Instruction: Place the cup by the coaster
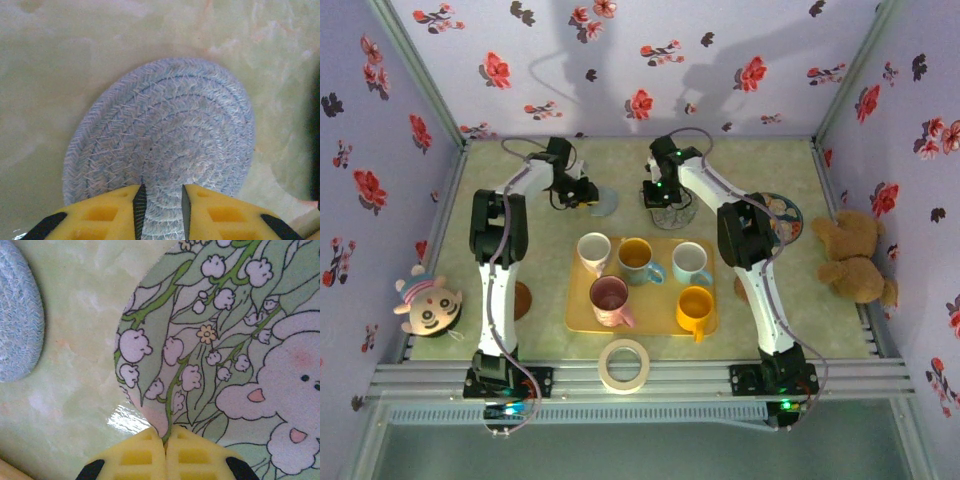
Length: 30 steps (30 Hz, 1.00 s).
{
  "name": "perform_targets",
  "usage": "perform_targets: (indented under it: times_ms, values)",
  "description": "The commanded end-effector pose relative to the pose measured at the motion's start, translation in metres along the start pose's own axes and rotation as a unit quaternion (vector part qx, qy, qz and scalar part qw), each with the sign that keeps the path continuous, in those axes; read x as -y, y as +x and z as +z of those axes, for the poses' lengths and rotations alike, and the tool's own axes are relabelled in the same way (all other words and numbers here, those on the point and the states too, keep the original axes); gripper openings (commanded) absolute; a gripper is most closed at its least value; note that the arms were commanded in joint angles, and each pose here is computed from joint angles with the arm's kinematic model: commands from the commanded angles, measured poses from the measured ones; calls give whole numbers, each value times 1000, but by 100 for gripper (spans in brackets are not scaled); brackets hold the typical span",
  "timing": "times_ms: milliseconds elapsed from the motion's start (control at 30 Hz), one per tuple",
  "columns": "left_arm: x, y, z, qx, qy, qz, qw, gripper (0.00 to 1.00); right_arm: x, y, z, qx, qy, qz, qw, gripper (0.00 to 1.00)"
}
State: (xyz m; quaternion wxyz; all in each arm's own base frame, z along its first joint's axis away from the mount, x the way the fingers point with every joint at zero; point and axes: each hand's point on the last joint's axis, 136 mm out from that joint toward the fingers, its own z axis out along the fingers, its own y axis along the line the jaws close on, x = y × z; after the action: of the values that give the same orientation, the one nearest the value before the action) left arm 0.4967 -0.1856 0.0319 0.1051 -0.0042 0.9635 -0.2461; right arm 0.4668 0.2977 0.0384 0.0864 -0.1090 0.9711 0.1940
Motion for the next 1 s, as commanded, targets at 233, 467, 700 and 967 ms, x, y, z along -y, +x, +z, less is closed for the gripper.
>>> perform_targets:
  times_ms: [233,467,700,967]
  values:
    - [21,-8,-45,33,13,19,999,36,-25,-11,3,9,-44,-6,999,0]
    - [32,-13,-70,52,13,29,998,40,-30,-14,8,8,-53,-5,999,0]
    - [34,-7,-85,58,4,37,998,43,-37,-18,16,9,-65,-2,998,3]
    - [19,4,-83,43,-19,40,998,43,-41,-26,17,14,-74,0,997,6]
